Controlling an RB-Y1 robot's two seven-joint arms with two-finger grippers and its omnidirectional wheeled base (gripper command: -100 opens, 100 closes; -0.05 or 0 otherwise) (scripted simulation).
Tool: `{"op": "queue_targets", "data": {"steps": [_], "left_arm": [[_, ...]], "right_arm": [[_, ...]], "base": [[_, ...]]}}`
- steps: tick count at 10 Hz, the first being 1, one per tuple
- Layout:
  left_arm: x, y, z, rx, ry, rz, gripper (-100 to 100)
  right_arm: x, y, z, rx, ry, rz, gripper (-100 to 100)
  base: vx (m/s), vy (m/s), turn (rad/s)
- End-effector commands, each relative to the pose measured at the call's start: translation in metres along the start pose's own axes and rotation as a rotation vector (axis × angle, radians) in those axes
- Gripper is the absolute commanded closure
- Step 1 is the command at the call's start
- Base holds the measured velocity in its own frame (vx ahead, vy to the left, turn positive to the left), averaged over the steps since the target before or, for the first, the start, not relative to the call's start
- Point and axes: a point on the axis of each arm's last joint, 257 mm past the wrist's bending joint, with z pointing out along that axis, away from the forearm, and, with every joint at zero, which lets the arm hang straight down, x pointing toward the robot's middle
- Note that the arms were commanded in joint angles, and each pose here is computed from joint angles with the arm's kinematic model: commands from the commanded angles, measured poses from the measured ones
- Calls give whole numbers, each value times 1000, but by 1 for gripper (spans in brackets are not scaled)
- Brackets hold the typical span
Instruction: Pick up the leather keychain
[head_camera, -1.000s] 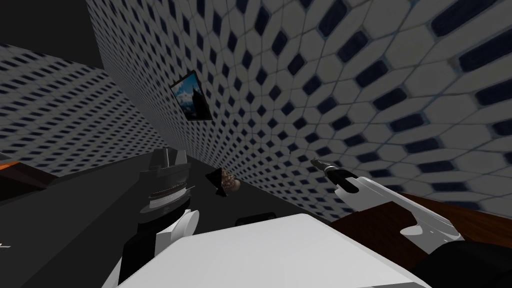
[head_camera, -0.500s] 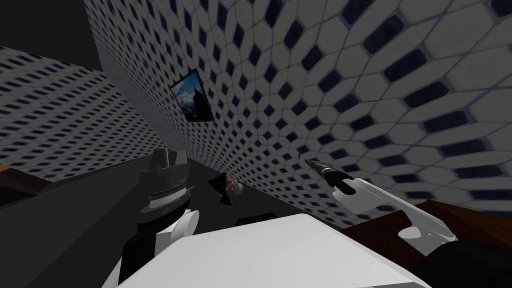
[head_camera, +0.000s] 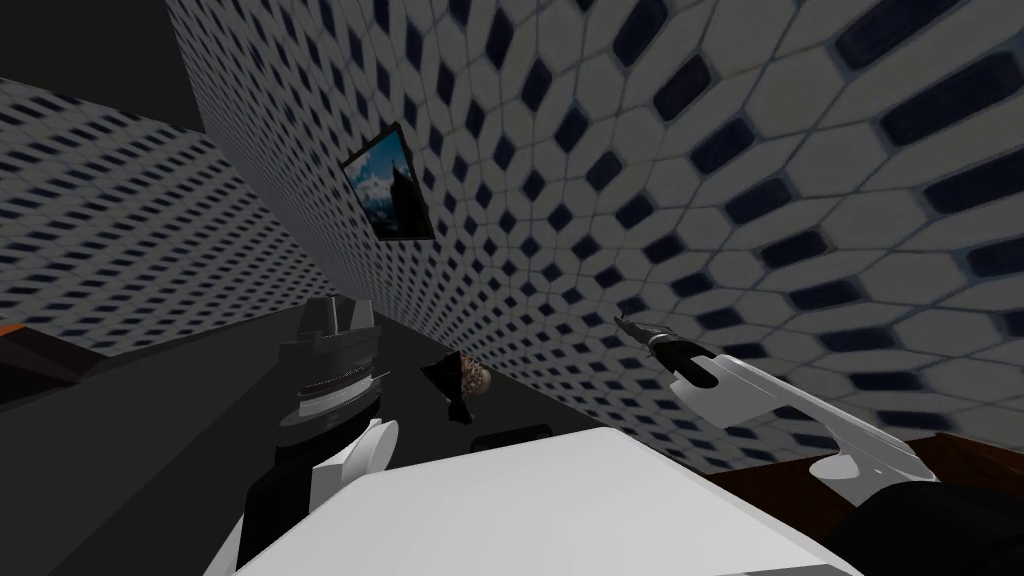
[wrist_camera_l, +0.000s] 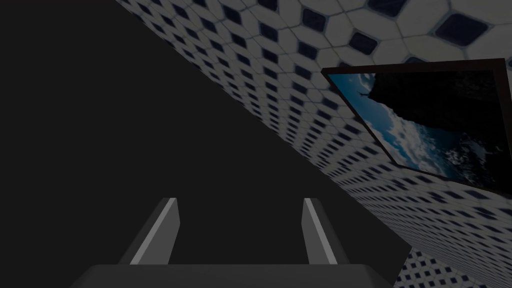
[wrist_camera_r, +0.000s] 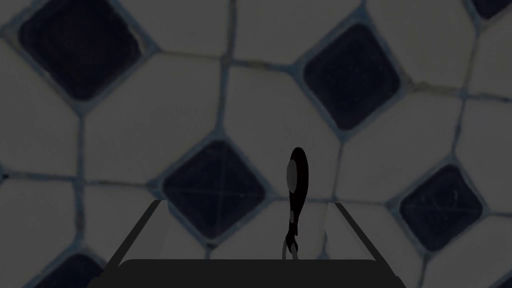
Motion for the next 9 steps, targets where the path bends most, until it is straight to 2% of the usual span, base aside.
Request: {"op": "queue_targets", "data": {"steps": [1,2,3,4,5,9], "left_arm": [[0,0,0,0,0,0,0],[0,0,0,0,0,0,0],[0,0,0,0,0,0,0],[0,0,0,0,0,0,0],[0,0,0,0,0,0,0],[0,0,0,0,0,0,0]], "right_arm": [[-15,-8,1,18,-30,13,-100],[-9,-6,1,11,-18,7,-100],[-10,-6,1,12,-21,9,0],[-10,-6,1,12,-21,9,-100],[-10,-6,1,12,-20,9,100],[-10,-7,1,13,-21,8,100]], "base": [[11,-43,88],[5,-23,16],[0,0,0],[0,0,0],[1,3,18],[0,-1,-8]]}}
